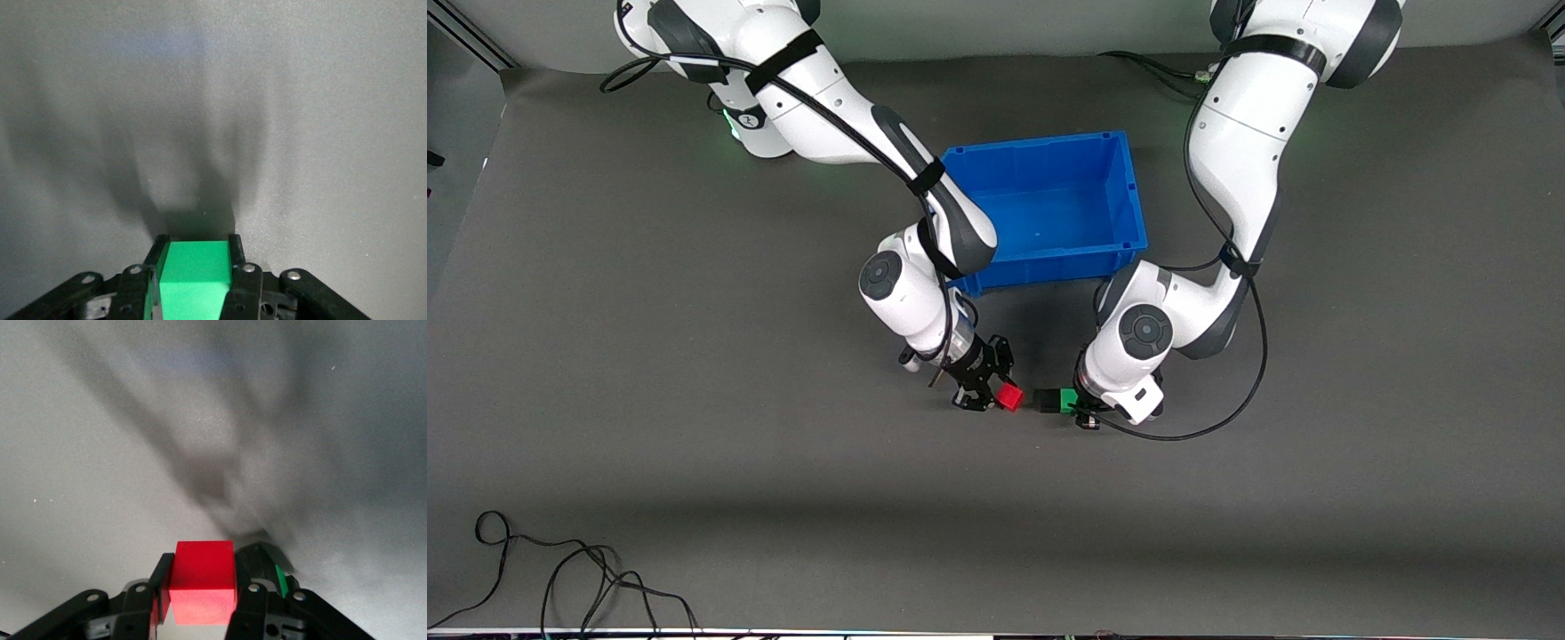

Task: Attach green and red cubes to black cube
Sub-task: 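Press the red and green cubes against the black cube's opposite sides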

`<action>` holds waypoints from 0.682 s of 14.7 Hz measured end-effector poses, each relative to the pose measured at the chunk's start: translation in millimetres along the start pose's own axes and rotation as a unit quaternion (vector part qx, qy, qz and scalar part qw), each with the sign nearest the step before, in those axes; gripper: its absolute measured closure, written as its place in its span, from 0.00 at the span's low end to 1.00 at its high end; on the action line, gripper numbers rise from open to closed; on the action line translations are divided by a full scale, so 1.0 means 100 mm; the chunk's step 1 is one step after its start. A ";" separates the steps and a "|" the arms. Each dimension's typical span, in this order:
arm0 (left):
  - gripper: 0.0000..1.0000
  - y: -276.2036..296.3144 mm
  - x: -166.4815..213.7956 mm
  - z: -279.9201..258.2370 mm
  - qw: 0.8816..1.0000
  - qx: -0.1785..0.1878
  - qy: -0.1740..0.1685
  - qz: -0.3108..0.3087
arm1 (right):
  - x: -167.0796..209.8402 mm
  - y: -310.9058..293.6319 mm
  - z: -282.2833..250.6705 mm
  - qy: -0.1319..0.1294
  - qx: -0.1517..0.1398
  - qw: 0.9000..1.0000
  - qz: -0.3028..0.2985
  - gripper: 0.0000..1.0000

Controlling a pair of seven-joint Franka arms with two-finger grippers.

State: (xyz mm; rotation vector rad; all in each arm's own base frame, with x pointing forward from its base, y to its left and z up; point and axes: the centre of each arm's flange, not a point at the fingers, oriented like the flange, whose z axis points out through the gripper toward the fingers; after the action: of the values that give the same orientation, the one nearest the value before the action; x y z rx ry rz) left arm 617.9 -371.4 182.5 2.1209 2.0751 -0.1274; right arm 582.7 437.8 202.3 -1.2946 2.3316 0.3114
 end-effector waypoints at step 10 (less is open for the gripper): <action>0.63 -0.01 -0.13 -0.05 1.000 0.005 -0.005 0.007 | 0.02 0.12 0.25 0.040 0.019 0.991 -0.127 0.60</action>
State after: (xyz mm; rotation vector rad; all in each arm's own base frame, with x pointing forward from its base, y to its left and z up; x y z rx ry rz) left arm 616.5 -383.0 189.3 2.1363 2.0585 -0.1460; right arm 578.9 452.4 178.6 -1.5892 2.1920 0.1346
